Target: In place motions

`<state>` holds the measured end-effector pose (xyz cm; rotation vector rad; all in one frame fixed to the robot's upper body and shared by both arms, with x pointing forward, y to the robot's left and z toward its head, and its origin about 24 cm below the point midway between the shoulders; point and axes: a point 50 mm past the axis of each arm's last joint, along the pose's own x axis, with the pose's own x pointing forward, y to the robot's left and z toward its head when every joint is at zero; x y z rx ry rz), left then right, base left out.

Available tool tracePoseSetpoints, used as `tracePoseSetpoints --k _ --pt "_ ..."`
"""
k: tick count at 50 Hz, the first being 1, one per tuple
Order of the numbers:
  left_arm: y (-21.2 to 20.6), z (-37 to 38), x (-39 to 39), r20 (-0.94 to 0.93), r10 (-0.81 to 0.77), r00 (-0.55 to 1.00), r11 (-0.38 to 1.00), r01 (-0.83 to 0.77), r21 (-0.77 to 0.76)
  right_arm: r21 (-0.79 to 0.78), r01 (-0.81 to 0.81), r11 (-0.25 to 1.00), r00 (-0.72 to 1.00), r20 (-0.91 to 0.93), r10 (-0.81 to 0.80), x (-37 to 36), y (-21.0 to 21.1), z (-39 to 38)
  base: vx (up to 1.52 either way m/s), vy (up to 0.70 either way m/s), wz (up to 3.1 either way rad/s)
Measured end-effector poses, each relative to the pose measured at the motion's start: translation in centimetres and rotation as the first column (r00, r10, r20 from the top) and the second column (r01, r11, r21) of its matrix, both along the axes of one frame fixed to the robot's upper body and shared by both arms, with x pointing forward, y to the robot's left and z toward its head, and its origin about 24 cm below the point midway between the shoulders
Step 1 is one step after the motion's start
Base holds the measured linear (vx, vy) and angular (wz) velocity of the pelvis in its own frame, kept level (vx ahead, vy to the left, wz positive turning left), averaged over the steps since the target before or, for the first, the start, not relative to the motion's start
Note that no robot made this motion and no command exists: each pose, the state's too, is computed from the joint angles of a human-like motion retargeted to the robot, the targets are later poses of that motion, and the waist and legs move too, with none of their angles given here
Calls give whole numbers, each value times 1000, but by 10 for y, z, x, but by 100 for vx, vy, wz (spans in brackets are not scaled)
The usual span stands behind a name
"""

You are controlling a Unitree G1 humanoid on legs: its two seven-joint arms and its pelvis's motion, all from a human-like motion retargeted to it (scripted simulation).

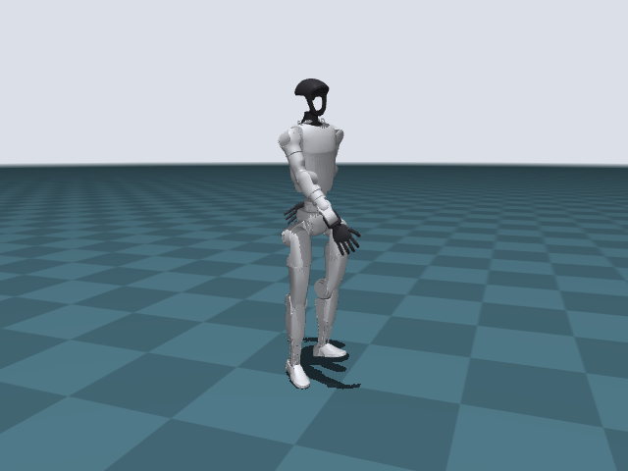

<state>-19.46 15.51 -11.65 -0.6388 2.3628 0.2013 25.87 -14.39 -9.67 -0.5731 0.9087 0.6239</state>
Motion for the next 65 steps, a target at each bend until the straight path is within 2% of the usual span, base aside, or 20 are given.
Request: tracePoseSetpoints --k 5,8,13,15,18,22,24,26,28,32,36,40,43,46,50,52,55,58,61,65 --pt "-19 48 -67 -268 123 956 990 -101 93 251 -141 958 967 241 80 46 51 54 0 0 0" --pt "-32 50 -71 -312 129 941 987 -90 137 287 -253 924 919 370 136 48 67 71 1 -2 -12" --pt "-46 10 -18 -131 124 984 988 -110 107 130 -348 929 869 417 267 16 62 45 1 -4 -22" --pt "-45 -14 21 1 53 999 991 -53 123 3 -338 941 890 328 318 -10 45 15 -3 -3 -28" --pt "-36 -44 98 219 -137 966 979 98 180 -204 -311 928 945 33 324 -73 5 -40 -7 -4 -30" --pt "-24 -59 218 537 -338 773 941 280 189 -384 -273 882 853 -520 38 -198 -57 -77 -5 -7 -5" --pt "-23 -53 278 683 -386 620 912 370 179 -402 -184 897 664 -723 -188 -264 -77 -71 0 -3 6" --pt "-25 -39 331 792 -397 464 872 461 166 -435 -22 900 449 -809 -380 -320 -89 -60 4 -3 28" --pt "-29 -21 376 859 -395 325 826 535 177 -498 157 853 299 -799 -522 -361 -93 -50 4 -2 41" --pt "-33 17 445 900 -433 47 759 558 336 -627 421 656 222 -630 -744 -401 -104 -39 -1 0 15" --pt "-26 44 482 841 -515 -166 712 464 527 -741 500 448 168 -425 -890 -416 -119 -31 -7 3 -12" --pt "-32 44 481 804 -542 -243 677 440 590 -820 473 323 84 -323 -943 -425 -120 -25 0 0 0" --pt "-45 18 446 841 -505 -193 679 512 526 -801 453 391 84 -398 -913 -417 -107 -31 8 -1 3" --pt "-52 -21 381 882 -470 -35 688 611 391 -720 428 547 172 -529 -831 -388 -92 -45 11 -4 16" --pt "-36 -60 263 805 -492 332 744 640 191 -599 236 765 508 -595 -623 -296 -81 -67 1 -5 0" --pt "-20 -63 199 657 -501 564 794 601 89 -510 84 856 729 -554 -401 -228 -65 -73 -4 -1 -36" --pt "5 -42 101 315 -421 851 886 460 -60 -340 -196 920 912 -407 43 -123 -27 -63 -1 -1 -38" --pt "16 -4 20 -21 -227 974 967 223 -122 -252 -385 888 923 -94 373 -31 16 -20 0 0 -9" --pt "20 23 -24 -162 -76 984 995 65 -75 -227 -454 862 833 235 500 28 49 35 -4 1 -1" --pt "21 35 -47 -183 -19 983 1000 23 19 -139 -457 879 726 513 458 58 73 89 -1 1 11"
